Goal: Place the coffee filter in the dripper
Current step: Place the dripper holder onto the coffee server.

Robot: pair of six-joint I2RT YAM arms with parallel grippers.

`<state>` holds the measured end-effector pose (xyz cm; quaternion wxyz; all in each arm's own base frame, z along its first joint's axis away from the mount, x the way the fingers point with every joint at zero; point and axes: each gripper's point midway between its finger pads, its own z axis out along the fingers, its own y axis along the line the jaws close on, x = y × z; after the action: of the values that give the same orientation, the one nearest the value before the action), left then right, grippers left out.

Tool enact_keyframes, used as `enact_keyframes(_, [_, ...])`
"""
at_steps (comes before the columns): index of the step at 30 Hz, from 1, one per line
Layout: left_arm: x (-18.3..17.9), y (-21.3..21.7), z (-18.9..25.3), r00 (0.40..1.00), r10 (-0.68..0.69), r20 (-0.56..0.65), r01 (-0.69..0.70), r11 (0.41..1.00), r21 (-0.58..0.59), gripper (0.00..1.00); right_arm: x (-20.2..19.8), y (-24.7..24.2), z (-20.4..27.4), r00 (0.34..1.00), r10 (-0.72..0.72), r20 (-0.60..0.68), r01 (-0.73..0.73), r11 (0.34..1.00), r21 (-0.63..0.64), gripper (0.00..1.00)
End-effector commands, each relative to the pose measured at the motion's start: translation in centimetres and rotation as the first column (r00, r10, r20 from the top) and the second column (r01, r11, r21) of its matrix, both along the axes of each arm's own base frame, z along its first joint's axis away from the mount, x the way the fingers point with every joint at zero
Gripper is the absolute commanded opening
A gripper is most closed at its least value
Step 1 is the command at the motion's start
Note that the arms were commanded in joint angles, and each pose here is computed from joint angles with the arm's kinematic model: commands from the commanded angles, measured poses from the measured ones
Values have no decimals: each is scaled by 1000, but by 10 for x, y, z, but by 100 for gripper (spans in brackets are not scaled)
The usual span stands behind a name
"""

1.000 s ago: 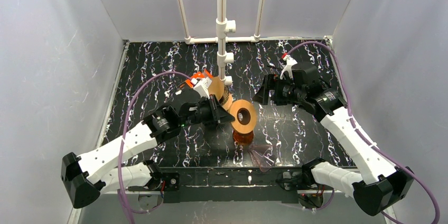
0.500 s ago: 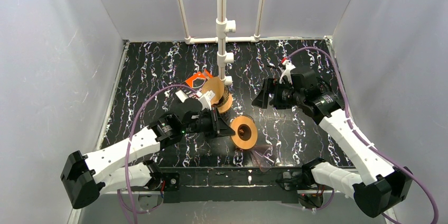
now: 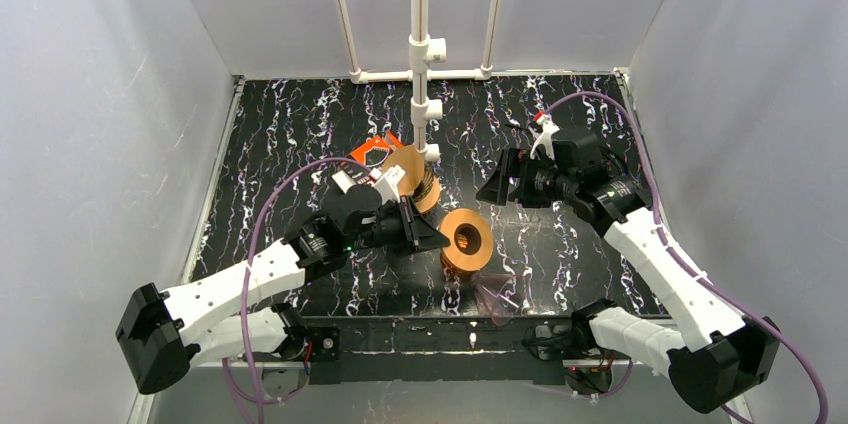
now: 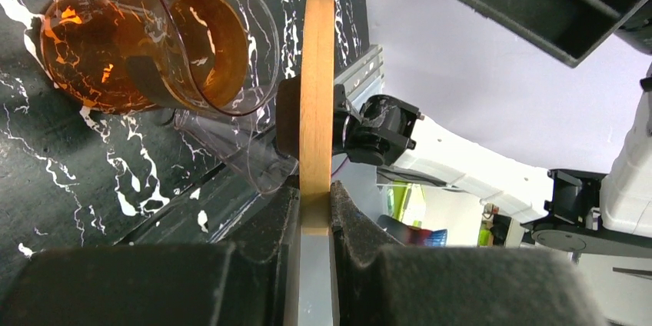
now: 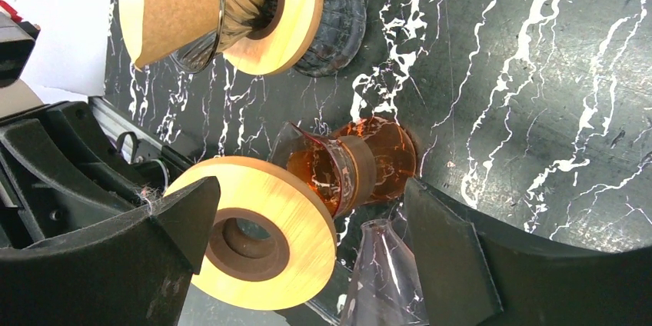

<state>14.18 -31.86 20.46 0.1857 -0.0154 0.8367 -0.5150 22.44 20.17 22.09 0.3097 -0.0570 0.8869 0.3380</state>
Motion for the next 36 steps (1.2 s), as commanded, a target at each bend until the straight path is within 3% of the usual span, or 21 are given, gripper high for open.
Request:
enact_keyframes(1, [9,-4,14,999,45,30,-44,998,-54,0,1,6,8,1000,16,22,-17,999,46,98])
enact_keyframes(16, [35,0,-20,973,227,-46,-231,968,-99,0,-1,8,-14,999,36,-34,-35,999,33,97])
enact_keyframes(25, [33,-7,-2,984,176,21,-172,976,-132,0,-1,9,-18,998,41,-38,-40,999,27,97])
enact_keyframes(36, [35,-1,2,979,205,26,-197,965,-171,0,-5,13,-20,996,71,-58,-69,997,42,95])
